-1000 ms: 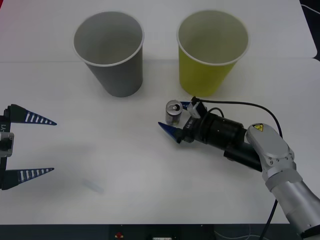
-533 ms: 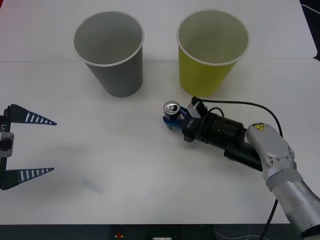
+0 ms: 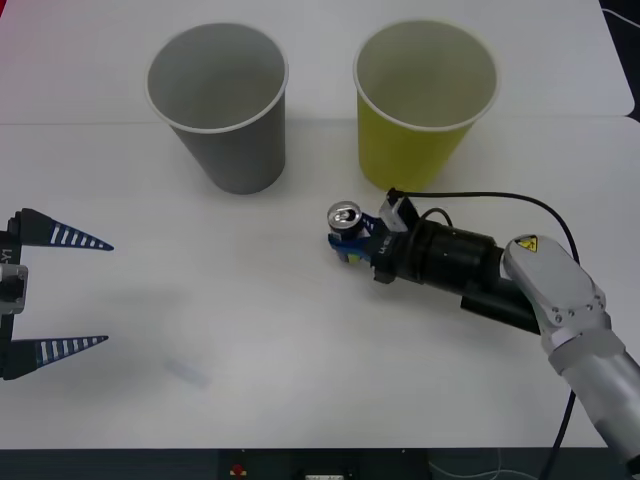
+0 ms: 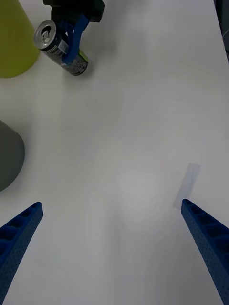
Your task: Put the can into the green bin and the plastic bottle into the gray bin
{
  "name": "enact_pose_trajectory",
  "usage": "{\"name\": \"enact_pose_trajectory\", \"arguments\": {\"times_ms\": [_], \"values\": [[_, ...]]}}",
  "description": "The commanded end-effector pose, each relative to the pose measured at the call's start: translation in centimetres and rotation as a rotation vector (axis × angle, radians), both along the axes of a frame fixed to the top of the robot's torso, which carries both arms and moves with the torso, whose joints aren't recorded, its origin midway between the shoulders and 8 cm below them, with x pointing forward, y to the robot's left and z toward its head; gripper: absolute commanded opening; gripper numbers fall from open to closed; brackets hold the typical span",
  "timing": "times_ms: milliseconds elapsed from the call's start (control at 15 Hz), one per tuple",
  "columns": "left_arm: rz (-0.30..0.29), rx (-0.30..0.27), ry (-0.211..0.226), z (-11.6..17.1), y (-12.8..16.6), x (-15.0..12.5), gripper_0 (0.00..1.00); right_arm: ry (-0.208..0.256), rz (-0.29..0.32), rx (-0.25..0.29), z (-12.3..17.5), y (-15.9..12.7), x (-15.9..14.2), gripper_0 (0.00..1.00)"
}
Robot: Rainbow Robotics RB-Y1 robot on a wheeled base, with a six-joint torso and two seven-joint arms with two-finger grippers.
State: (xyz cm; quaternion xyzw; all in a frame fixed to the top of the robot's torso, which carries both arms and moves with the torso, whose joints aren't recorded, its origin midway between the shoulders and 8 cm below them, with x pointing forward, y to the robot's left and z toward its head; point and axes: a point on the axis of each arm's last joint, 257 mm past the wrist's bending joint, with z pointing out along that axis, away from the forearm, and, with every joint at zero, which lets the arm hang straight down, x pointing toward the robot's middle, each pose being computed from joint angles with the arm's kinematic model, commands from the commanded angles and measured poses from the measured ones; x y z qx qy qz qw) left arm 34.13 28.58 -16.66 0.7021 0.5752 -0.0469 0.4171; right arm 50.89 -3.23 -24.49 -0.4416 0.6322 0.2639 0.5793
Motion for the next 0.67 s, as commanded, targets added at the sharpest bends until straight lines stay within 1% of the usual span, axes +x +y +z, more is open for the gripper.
{"name": "enact_pose_trajectory", "arguments": {"times_ms": [67,267,333,467,667], "values": [[0.0,0.0,0.0,0.0,0.0,0.0,1.0,0.059,0.013,0.006,0.9,-0.2,-1.1,0.0],[0.0,0.0,0.0,0.0,0.0,0.0,1.0,0.137,-0.013,0.02,1.6,-1.1,-2.7,0.0],[0.0,0.0,0.0,0.0,0.0,0.0,1.0,0.178,-0.023,0.032,2.0,-1.6,-3.3,0.0],[0.0,0.0,0.0,0.0,0.0,0.0,1.0,0.229,-0.031,0.031,2.9,-2.6,-4.1,0.0],[0.0,0.0,0.0,0.0,0.0,0.0,1.0,0.353,-0.058,0.041,4.4,-4.0,-6.2,0.0]]}}
